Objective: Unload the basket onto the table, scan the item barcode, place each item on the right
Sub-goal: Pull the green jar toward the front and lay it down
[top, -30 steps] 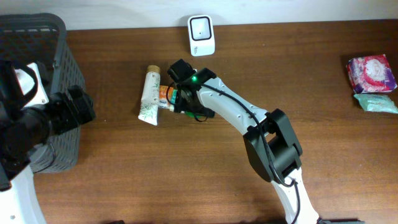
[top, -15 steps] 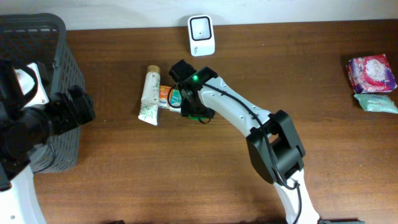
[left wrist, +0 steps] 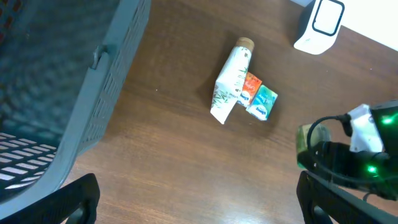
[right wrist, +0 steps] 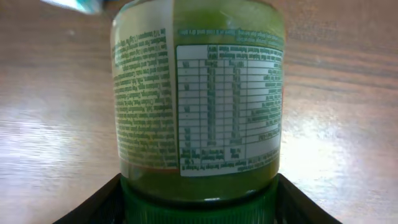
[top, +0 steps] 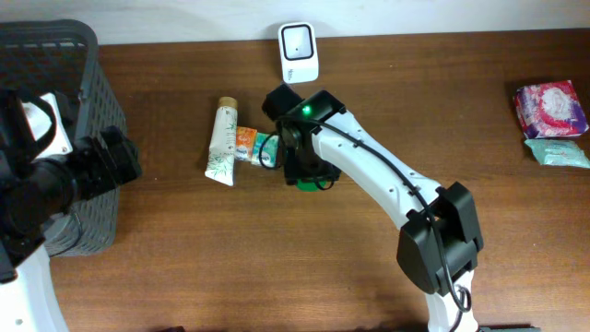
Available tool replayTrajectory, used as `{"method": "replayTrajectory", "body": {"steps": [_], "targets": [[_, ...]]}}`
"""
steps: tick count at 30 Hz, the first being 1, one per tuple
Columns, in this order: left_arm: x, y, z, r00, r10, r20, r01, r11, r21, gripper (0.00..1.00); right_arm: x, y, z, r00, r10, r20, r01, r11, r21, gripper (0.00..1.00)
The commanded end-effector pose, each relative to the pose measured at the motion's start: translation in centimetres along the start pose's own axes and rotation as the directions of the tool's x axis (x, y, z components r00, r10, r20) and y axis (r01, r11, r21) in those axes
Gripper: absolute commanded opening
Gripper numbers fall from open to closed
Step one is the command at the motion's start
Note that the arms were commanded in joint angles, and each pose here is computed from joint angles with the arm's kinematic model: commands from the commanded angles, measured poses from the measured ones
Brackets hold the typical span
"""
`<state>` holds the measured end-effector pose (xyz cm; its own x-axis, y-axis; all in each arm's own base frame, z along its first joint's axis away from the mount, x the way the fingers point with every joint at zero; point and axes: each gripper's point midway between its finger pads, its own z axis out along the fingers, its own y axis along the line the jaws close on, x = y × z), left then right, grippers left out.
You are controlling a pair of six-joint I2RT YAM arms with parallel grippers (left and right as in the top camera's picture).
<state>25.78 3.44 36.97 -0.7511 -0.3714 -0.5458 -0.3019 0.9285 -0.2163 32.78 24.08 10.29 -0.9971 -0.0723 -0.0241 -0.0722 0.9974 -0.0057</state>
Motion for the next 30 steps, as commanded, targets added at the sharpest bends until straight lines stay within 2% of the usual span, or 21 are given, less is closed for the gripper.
{"method": "replayTrajectory", "body": {"steps": [1, 7, 9, 16, 19, 21, 22, 23, 27, 30], "targets": [[0.0, 0.1, 0.0, 1.0, -0.014, 0.001, 0.014, 1.0, -0.003, 0.99, 1.9, -1.0, 1.8, 0.998, -0.014, -0.064, 0.016, 0.999, 0.031, 0.54], [0.0, 0.1, 0.0, 1.0, -0.014, 0.001, 0.014, 1.0, -0.003, 0.99, 2.9, -1.7, 3.6, 0.994, -0.046, -0.101, 0.051, 0.998, 0.047, 0.55], [0.0, 0.1, 0.0, 1.0, -0.014, 0.001, 0.014, 1.0, -0.003, 0.99, 2.6, -1.6, 3.5, 0.994, -0.063, -0.091, 0.066, 0.997, 0.039, 0.64], [0.0, 0.1, 0.0, 1.0, -0.013, 0.001, 0.013, 1.0, -0.003, 0.99, 0.6, -1.8, 2.0, 0.996, -0.066, -0.06, 0.065, 0.998, -0.027, 0.65], [0.0, 0.1, 0.0, 1.0, -0.014, 0.001, 0.014, 1.0, -0.003, 0.99, -0.3, -2.4, 2.0, 0.996, -0.068, -0.052, 0.065, 0.996, -0.053, 0.75], [0.0, 0.1, 0.0, 1.0, -0.014, 0.001, 0.014, 1.0, -0.003, 0.99, -0.9, -2.7, 2.0, 0.998, -0.055, -0.038, 0.052, 0.997, -0.058, 0.75], [0.0, 0.1, 0.0, 1.0, -0.014, 0.001, 0.014, 1.0, -0.003, 0.99, -1.3, -2.8, 2.0, 0.999, -0.048, -0.026, 0.046, 0.997, -0.064, 0.8], [0.0, 0.1, 0.0, 1.0, -0.014, 0.001, 0.014, 1.0, -0.003, 0.99, -1.7, -2.6, 2.0, 0.999, -0.047, -0.007, 0.046, 0.996, -0.071, 0.9], [0.0, 0.1, 0.0, 1.0, -0.014, 0.001, 0.014, 1.0, -0.003, 0.99, -2.1, -2.4, 2.0, 0.999, -0.046, 0.008, 0.046, 0.996, -0.079, 0.91], [0.0, 0.1, 0.0, 1.0, -0.014, 0.001, 0.014, 1.0, -0.003, 0.99, -0.1, -3.5, 0.6, 0.996, -0.047, -0.079, 0.044, 0.998, -0.039, 0.91]]}}
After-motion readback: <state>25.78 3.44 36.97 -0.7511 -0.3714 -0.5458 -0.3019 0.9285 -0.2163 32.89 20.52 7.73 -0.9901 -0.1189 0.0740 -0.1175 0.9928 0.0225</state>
